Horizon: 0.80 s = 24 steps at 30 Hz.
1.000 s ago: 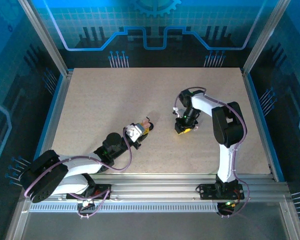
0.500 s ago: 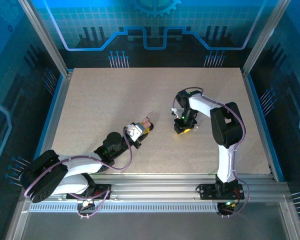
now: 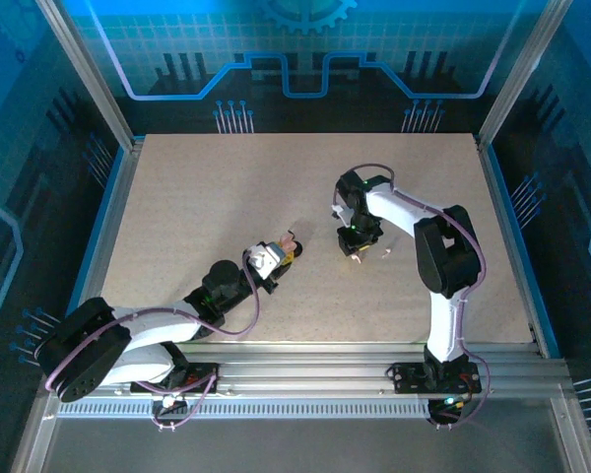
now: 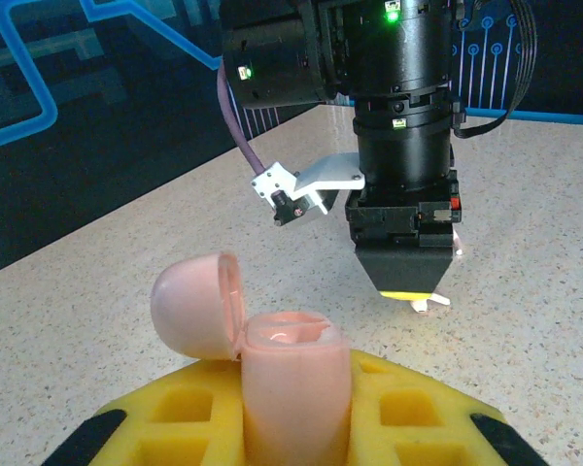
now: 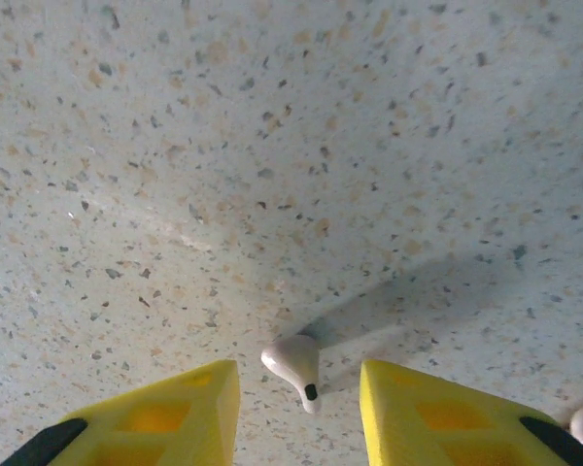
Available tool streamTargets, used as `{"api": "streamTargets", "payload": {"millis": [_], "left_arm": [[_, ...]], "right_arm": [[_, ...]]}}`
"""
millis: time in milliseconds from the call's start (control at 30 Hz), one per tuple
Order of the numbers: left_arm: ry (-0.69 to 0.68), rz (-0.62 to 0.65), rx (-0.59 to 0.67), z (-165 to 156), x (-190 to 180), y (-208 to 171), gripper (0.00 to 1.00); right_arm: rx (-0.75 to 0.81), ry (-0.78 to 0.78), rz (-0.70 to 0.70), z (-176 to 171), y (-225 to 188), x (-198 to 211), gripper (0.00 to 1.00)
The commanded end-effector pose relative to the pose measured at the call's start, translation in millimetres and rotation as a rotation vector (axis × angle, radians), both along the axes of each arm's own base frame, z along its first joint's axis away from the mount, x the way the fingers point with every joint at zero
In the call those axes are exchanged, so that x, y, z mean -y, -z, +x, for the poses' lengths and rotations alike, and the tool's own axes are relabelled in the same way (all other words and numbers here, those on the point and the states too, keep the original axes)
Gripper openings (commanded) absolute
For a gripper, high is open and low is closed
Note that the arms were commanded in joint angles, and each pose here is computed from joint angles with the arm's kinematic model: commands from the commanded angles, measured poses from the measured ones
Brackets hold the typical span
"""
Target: Insert the wireless bluetooth earbuds into the charging case
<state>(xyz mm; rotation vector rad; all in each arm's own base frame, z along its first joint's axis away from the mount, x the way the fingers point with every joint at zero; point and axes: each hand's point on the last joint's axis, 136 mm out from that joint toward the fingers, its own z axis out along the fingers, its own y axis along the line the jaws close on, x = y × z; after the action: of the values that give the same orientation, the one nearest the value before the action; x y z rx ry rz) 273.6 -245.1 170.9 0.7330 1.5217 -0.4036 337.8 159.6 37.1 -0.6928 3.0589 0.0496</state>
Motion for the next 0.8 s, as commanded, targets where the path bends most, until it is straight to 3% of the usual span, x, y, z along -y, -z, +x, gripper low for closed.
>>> {"api": "streamTargets", "payload": {"millis": [0,767], "left_arm": [[0.021,-0.023,0.052,0.9,5.3,-21.5,0.16],[0.018,-0.016,0.050,2.1,5.4,-19.8,0.15]], "right_arm": [[0.017,0.007,-0.028,3.4,-7.0,0.7,0.37],[-0.075,-0.023,-0.066,-10.4,17.3,0.7,0.35]]}}
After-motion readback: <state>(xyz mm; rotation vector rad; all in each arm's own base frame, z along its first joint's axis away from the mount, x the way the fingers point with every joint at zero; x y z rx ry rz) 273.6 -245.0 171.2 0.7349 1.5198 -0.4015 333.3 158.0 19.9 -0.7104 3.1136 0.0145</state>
